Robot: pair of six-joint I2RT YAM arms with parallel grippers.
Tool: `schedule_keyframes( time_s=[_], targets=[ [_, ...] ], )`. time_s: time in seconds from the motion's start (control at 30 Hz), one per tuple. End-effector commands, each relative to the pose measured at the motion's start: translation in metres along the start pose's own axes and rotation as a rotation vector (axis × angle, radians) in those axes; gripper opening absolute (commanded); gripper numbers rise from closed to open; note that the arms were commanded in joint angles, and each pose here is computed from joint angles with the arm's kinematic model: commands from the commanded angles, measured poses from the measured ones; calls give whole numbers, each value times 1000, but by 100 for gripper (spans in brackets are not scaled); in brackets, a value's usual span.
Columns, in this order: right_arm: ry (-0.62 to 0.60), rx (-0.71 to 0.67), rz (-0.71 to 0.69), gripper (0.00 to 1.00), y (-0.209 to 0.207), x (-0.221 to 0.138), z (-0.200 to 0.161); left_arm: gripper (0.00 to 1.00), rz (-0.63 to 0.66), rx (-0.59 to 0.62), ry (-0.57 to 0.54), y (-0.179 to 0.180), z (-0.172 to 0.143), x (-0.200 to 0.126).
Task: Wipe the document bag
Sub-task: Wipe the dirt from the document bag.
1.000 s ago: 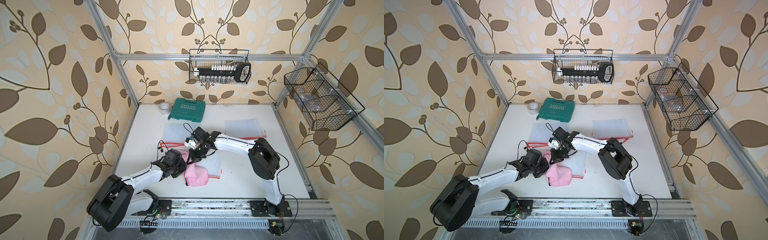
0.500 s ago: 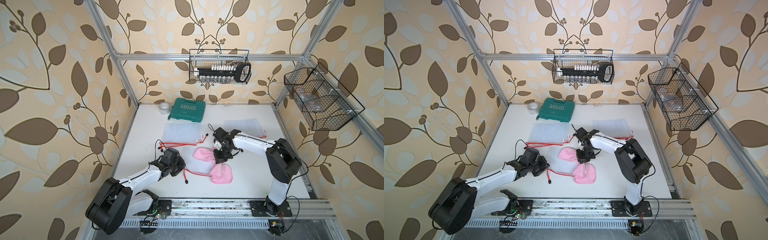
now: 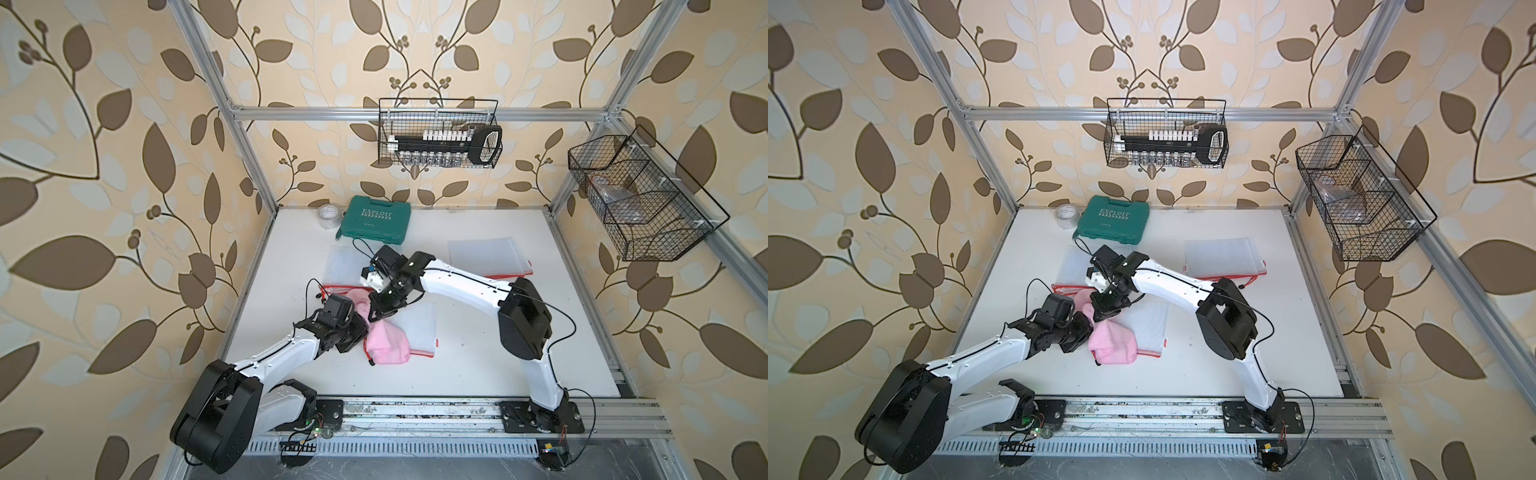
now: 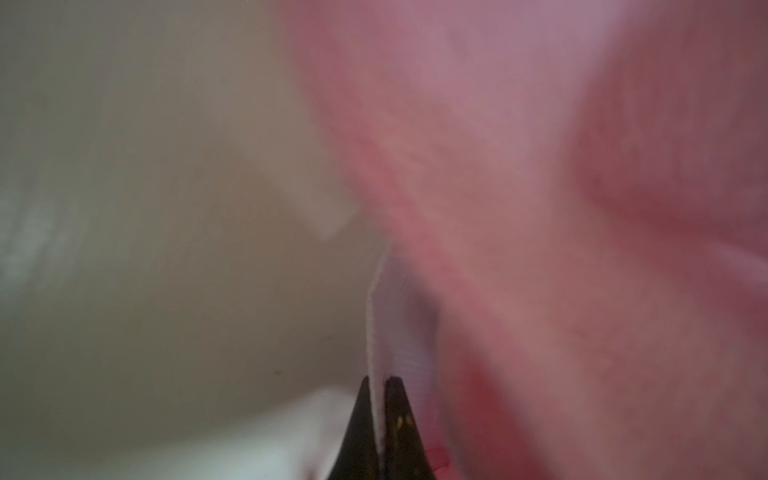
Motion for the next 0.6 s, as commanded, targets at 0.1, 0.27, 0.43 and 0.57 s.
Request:
schedule_keyframes(
  time_s=[0.1,0.27,0.43,0.57],
  targets=[
    [100,203,-107,0,-81,12,-36,0,-52,9,-37,-10,9,-11],
    [122,288,-435,0,-154,-40,-85,0,-68,9,-41,-10,13,-16],
    [21,262,-609,0,-159,-107,-96,0,-75,27,-41,-11,14,-20],
    [-10,99,-449,0,-94,-96,-64,0,-70,24,-21,-9,12,-16]
  ],
)
Point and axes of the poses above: each gripper's point midway between its finger pads, its own x axis out along the fingers, its own y axis along the line the jaws close on, z = x × y, the point moved 4 cm from there along -x, back along the fingers
